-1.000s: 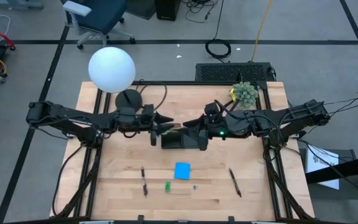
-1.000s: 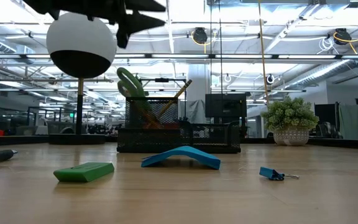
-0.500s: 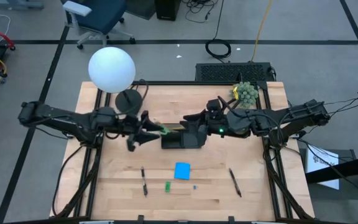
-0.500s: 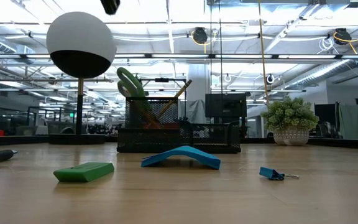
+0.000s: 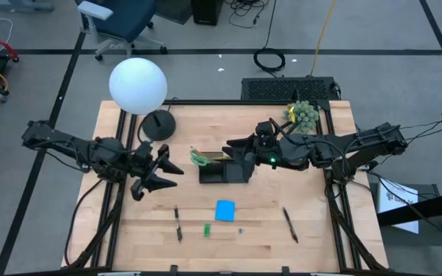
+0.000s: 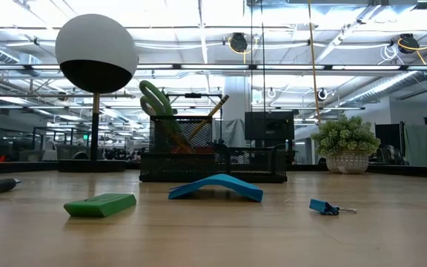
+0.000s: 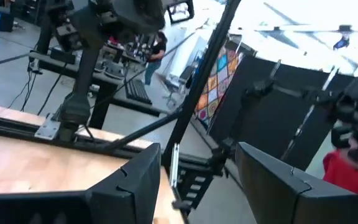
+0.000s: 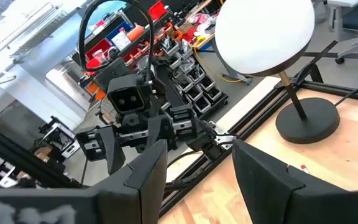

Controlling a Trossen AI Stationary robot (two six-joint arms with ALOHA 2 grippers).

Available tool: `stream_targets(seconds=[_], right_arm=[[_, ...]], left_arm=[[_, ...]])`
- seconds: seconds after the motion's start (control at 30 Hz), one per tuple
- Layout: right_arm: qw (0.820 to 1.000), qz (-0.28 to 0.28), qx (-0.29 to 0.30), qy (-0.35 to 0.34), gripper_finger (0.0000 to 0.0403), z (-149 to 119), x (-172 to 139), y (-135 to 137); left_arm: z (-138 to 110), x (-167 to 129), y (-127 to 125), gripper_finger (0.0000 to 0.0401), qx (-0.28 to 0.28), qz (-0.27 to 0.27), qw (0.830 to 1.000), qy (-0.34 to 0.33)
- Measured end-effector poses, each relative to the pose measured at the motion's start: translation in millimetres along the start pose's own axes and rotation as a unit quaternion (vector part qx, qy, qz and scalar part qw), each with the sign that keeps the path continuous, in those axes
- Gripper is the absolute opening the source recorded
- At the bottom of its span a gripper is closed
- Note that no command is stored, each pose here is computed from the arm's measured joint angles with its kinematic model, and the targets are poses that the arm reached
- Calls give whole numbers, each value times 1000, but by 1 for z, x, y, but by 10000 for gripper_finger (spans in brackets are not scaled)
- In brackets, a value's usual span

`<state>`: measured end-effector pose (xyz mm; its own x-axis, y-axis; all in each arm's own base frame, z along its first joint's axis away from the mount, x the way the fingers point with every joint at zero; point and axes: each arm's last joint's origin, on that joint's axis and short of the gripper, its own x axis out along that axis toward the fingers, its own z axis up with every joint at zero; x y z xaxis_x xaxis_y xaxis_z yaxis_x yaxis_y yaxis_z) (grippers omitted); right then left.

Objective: Pick and place office supplies into organizer
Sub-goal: Put the left black pen into the black desk organizer

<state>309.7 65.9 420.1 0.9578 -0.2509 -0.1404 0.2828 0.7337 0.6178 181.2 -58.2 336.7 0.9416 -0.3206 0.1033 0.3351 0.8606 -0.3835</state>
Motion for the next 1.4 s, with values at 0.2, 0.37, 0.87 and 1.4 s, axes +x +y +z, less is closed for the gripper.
stream_targets(seconds=[0.2, 0.37, 0.87, 1.4], right_arm=[[1000, 3, -23, 3, 171, 0, 0, 0], [999, -2, -36, 8, 171, -1, 0, -1], [999, -2, -36, 8, 171, -1, 0, -1], [999, -1, -36, 8, 171, -1, 0, -1]], left_arm=[[10, -1, -7, 202, 45, 45, 995, 81], [38, 1, -17, 202, 107, 79, 980, 146], [39, 37, -21, 202, 218, 63, 898, 376], [10, 54, -32, 202, 370, 20, 798, 476]])
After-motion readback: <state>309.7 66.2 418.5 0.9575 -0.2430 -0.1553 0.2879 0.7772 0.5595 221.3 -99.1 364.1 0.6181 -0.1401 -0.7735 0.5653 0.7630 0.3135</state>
